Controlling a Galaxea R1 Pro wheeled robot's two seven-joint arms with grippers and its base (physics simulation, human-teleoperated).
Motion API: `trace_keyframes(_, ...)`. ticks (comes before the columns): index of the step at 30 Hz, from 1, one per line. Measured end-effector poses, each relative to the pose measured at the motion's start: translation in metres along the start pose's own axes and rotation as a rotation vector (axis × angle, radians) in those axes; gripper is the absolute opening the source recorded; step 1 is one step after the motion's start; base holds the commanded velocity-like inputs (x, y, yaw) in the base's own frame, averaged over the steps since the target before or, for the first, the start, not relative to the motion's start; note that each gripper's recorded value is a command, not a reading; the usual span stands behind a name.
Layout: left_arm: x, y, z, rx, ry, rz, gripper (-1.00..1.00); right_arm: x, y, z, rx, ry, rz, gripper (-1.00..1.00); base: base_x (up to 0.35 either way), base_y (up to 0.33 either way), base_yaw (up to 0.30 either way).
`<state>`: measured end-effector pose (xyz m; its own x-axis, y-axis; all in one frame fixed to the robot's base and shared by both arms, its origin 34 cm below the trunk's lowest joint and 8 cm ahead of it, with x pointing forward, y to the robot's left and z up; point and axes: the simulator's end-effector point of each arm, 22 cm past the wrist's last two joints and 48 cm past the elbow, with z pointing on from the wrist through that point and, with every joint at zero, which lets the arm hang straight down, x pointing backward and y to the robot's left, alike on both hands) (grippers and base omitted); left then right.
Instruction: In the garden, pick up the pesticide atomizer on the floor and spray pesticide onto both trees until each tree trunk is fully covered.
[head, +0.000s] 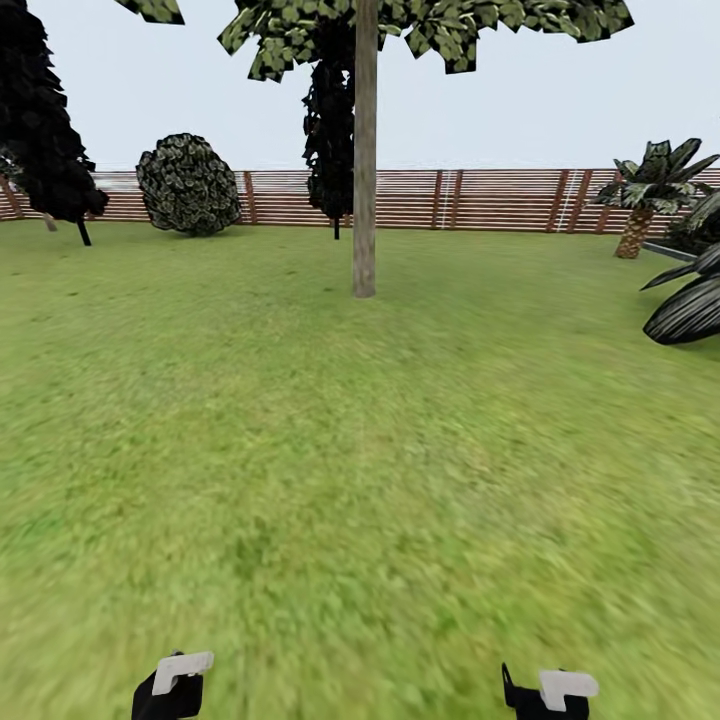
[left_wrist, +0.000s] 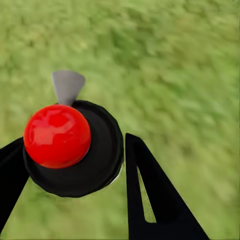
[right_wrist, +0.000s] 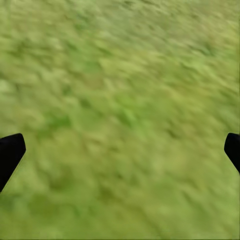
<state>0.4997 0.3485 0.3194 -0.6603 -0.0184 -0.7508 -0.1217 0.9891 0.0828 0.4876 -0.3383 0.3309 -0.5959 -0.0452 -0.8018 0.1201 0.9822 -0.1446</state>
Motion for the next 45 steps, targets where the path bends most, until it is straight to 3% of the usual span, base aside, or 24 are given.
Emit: trace_keyframes(45, 0.0, -0.0001, 0.0, 0.0, 0.0, 0.0, -1.0, 0.0003, 0.0004, -0.0002, -0.001, 0.001, 0.0, 1.0, 0.337, 0.0, 0.0)
